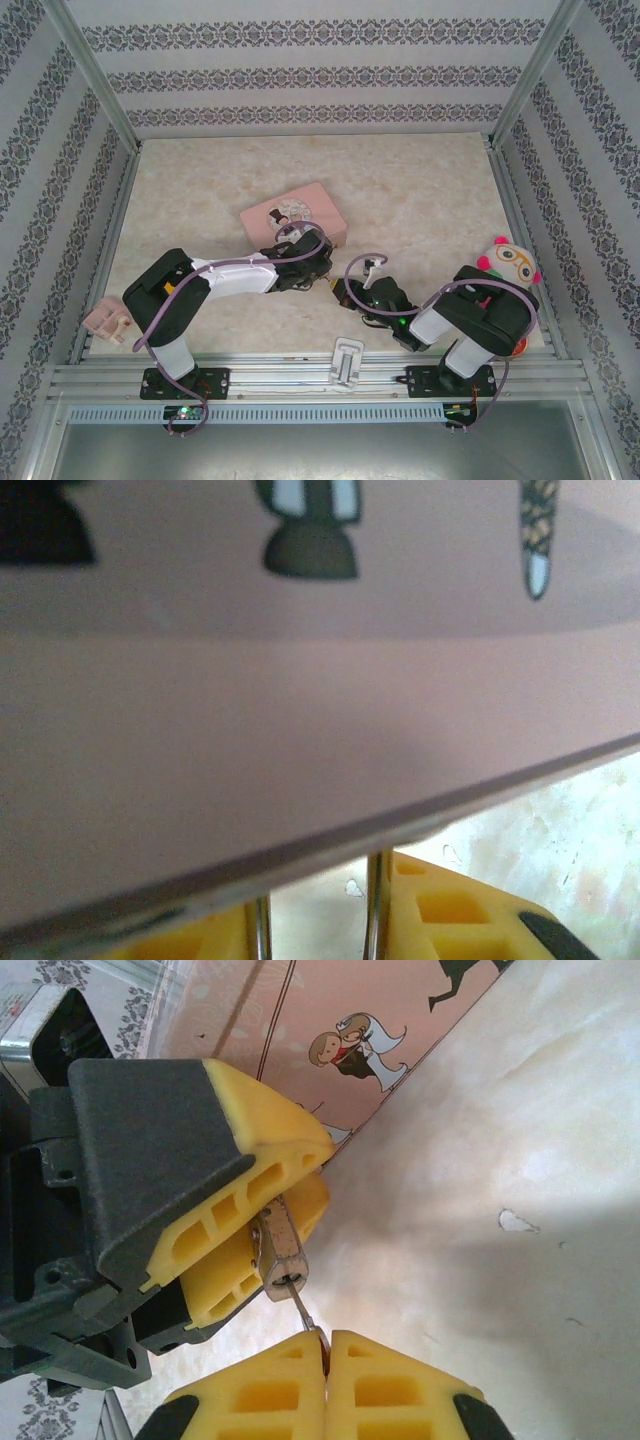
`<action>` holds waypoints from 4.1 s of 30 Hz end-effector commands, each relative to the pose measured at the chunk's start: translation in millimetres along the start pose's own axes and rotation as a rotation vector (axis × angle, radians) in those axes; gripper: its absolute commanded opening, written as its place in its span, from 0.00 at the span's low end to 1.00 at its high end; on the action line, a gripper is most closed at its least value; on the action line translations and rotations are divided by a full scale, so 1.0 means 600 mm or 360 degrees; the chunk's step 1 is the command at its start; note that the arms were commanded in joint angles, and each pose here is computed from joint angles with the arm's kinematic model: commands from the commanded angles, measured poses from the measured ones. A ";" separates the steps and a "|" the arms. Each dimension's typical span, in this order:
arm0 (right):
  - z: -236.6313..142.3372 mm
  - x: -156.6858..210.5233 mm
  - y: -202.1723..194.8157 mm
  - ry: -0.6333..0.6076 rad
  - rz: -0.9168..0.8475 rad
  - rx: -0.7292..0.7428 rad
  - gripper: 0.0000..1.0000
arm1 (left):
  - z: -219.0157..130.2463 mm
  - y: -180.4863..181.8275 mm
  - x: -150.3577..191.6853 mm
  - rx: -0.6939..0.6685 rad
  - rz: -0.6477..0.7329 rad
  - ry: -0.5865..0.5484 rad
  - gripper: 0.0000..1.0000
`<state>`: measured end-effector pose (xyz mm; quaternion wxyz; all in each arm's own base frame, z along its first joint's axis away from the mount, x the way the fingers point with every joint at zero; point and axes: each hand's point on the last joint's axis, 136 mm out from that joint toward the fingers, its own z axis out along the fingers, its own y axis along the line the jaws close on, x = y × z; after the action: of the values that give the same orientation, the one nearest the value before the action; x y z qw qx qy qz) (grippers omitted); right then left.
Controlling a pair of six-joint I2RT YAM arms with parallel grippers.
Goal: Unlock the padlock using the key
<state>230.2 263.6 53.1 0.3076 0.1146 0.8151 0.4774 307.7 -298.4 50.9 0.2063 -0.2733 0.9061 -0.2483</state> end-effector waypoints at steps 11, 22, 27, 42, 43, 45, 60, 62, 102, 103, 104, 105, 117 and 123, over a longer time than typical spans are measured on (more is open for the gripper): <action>-0.008 -0.018 0.024 -0.0165 0.0135 -0.0075 0.00 | -0.018 -0.041 0.001 0.0108 -0.0117 -0.0005 0.00; -0.024 -0.009 0.011 -0.0150 0.0161 -0.0036 0.00 | -0.020 -0.035 -0.004 0.0074 -0.0100 -0.0032 0.00; -0.016 -0.007 0.020 -0.0147 0.0151 -0.0054 0.00 | -0.019 -0.039 -0.003 0.0083 -0.0103 -0.0026 0.00; 0.002 -0.006 0.029 -0.0151 0.0162 -0.0087 0.00 | -0.019 -0.038 -0.002 0.0076 -0.0087 -0.0020 0.00; 0.003 -0.006 0.030 -0.0152 0.0162 -0.0089 0.00 | -0.019 -0.039 -0.001 0.0081 -0.0084 -0.0018 0.00; 0.005 -0.008 0.033 -0.0157 0.0163 -0.0100 0.00 | -0.019 -0.038 -0.001 0.0080 -0.0083 -0.0016 0.00; 0.009 -0.019 0.034 -0.0188 0.0204 -0.0106 0.00 | -0.020 -0.041 0.001 0.0104 -0.0061 -0.0004 0.00; 0.011 -0.021 0.033 -0.0185 0.0219 -0.0110 0.00 | -0.020 -0.041 0.001 0.0105 -0.0056 -0.0001 0.00; -0.004 -0.043 0.023 -0.0157 0.0180 -0.0115 0.00 | -0.034 -0.048 0.002 0.0124 -0.0010 0.0011 0.00; -0.004 -0.043 0.020 -0.0158 0.0183 -0.0109 0.00 | -0.035 -0.049 0.000 0.0126 -0.0014 0.0002 0.00; -0.005 -0.041 0.019 -0.0155 0.0185 -0.0104 0.00 | -0.035 -0.049 -0.002 0.0126 -0.0015 -0.0004 0.00; -0.005 -0.040 0.017 -0.0152 0.0187 -0.0100 0.00 | -0.036 -0.048 -0.003 0.0125 -0.0016 -0.0008 0.00; -0.008 -0.025 0.006 -0.0124 0.0205 -0.0069 0.00 | -0.034 -0.046 -0.008 0.0133 -0.0040 -0.0027 0.00; -0.002 -0.021 0.001 -0.0066 0.0232 -0.0070 0.00 | -0.034 -0.049 -0.007 0.0158 -0.0020 -0.0026 0.00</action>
<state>235.2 260.9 59.6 0.2899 0.1683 0.7914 0.5112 306.9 -302.8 54.3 0.1996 -0.2723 0.9056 -0.2567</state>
